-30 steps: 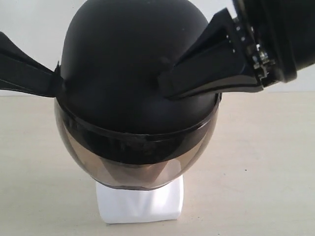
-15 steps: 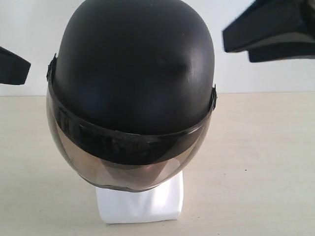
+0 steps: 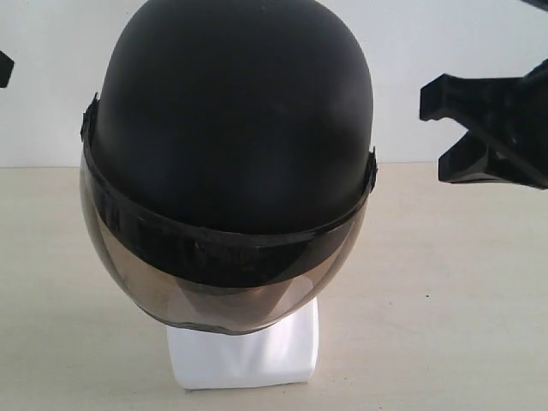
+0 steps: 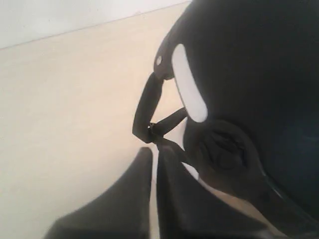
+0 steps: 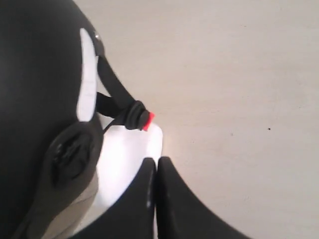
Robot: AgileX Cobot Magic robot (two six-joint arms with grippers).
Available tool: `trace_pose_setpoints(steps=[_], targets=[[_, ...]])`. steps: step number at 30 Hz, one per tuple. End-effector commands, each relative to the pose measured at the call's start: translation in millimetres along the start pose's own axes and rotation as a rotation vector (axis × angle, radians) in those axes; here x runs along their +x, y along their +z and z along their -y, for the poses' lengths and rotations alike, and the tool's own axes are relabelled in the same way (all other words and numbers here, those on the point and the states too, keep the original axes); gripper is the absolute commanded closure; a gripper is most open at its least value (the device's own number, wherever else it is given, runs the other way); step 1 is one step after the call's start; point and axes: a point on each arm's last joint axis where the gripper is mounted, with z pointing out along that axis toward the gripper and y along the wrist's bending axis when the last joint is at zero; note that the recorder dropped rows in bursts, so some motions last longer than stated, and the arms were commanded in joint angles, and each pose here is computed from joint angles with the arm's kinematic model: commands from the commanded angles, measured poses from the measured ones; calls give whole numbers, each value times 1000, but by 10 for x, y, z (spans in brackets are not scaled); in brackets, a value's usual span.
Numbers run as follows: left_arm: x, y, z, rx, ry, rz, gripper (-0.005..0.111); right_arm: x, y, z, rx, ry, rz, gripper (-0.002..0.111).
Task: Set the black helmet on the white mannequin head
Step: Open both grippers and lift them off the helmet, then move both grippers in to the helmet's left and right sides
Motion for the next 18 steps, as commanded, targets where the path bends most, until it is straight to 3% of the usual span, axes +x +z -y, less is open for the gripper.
trace_pose_setpoints(steps=[1,6,18], targets=[[-81,282,-145,26,-36,-44,102,-13,256,44,31,34,-21,108],[-74,543,-250,60,-66,-98,102,-41,421,26,6,64,-19,108],[-79,763,-248,155,-73,-121,102,-102,449,-99,-137,128,34,108]])
